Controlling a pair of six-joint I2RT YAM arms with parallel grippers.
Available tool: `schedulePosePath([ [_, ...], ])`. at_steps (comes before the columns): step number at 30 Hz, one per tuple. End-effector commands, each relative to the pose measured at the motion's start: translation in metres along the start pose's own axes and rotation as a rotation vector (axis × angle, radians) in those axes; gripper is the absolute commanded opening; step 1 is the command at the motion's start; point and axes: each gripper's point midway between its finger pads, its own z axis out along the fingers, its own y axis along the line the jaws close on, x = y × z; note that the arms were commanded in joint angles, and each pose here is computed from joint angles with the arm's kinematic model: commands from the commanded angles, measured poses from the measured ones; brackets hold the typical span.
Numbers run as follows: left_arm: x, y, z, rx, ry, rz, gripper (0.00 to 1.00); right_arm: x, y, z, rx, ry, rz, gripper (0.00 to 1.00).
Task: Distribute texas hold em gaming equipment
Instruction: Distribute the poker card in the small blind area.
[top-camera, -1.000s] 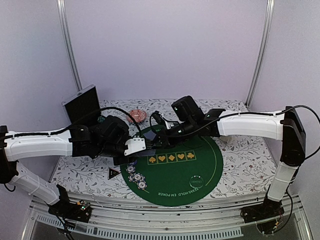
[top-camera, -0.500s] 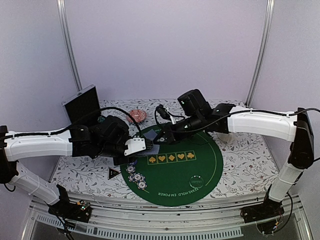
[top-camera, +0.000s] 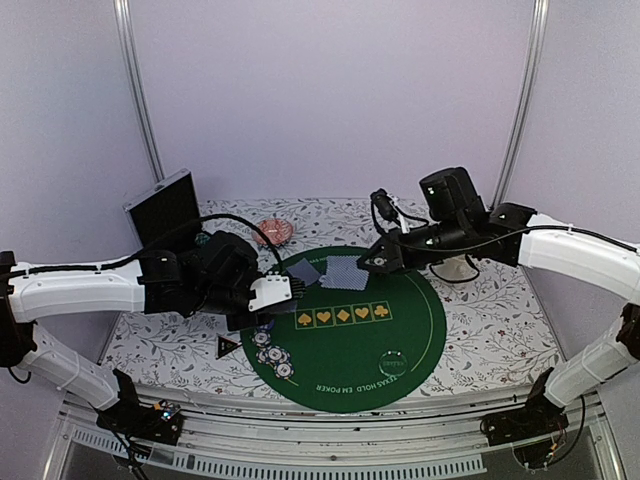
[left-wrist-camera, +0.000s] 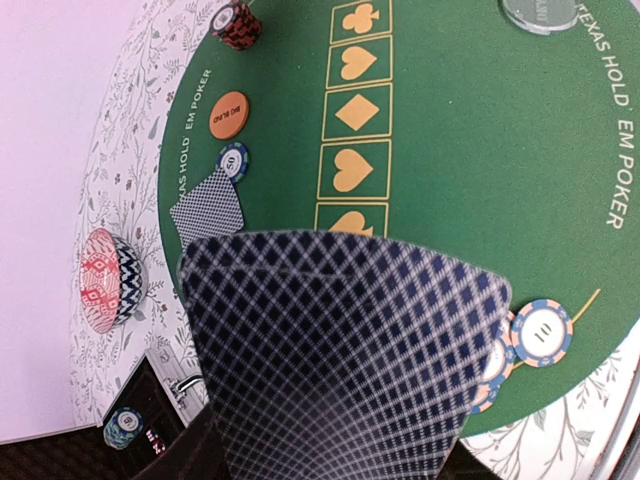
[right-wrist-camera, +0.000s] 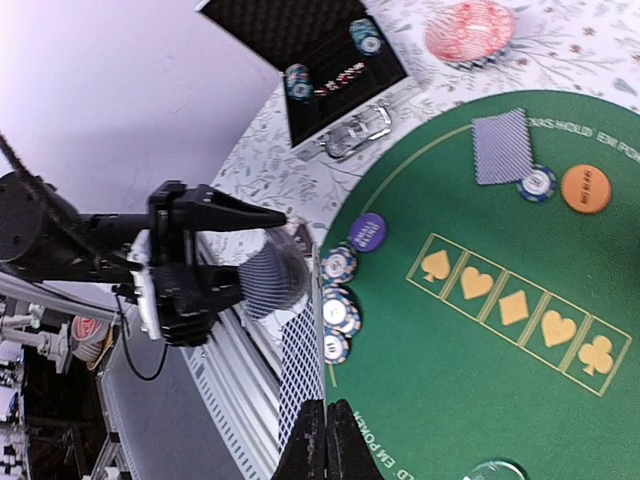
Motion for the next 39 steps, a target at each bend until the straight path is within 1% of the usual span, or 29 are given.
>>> schedulePosePath([
  [1, -0.006, 0.004, -0.003, -0.013, -0.024, -0.010, 0.50, 0.041, -0.051, 0.002, 0.168, 0.105, 0.084, 0.02],
  [4, -0.006, 0.004, -0.002, -0.016, -0.021, -0.009, 0.50, 0.083, -0.051, 0.035, 0.117, 0.252, 0.095, 0.02],
  [8, -0.005, 0.004, -0.002, -0.016, -0.019, -0.008, 0.50, 0.129, -0.015, 0.083, -0.056, 0.433, 0.022, 0.02],
  [10, -0.005, 0.004, -0.002, -0.015, -0.019, -0.009, 0.50, 0.151, -0.011, 0.101, -0.096, 0.514, 0.011, 0.02],
  [11, -0.006, 0.004, -0.002, -0.015, -0.020, -0.009, 0.50, 0.152, -0.005, 0.110, -0.119, 0.530, -0.002, 0.02],
  [13, -0.006, 0.005, -0.003, -0.016, -0.022, -0.010, 0.50, 0.165, -0.009, 0.123, -0.123, 0.573, 0.001, 0.02],
  [21, -0.006, 0.005, -0.003, -0.014, -0.026, -0.010, 0.50, 0.175, -0.008, 0.141, -0.193, 0.585, 0.020, 0.02],
  [29, -0.006, 0.004, -0.003, -0.012, -0.026, -0.009, 0.50, 0.188, -0.019, 0.142, -0.164, 0.617, 0.056, 0.03],
  [30, -0.006, 0.004, -0.003, -0.012, -0.024, -0.009, 0.50, 0.188, -0.021, 0.142, -0.147, 0.615, 0.056, 0.09],
  [32, -0.006, 0.004, -0.002, -0.011, -0.023, -0.009, 0.50, 0.186, -0.026, 0.141, -0.106, 0.604, 0.053, 0.30],
  [37, -0.007, 0.004, -0.003, -0.009, -0.027, -0.008, 0.50, 0.160, -0.047, 0.129, 0.074, 0.512, 0.031, 0.84],
  [38, -0.006, 0.003, -0.002, -0.008, -0.026, -0.008, 0.50, 0.151, -0.052, 0.124, 0.112, 0.480, 0.027, 0.97],
  [39, -0.007, 0.004, -0.002, -0.008, -0.027, -0.009, 0.50, 0.141, -0.055, 0.118, 0.141, 0.446, 0.028, 0.99],
])
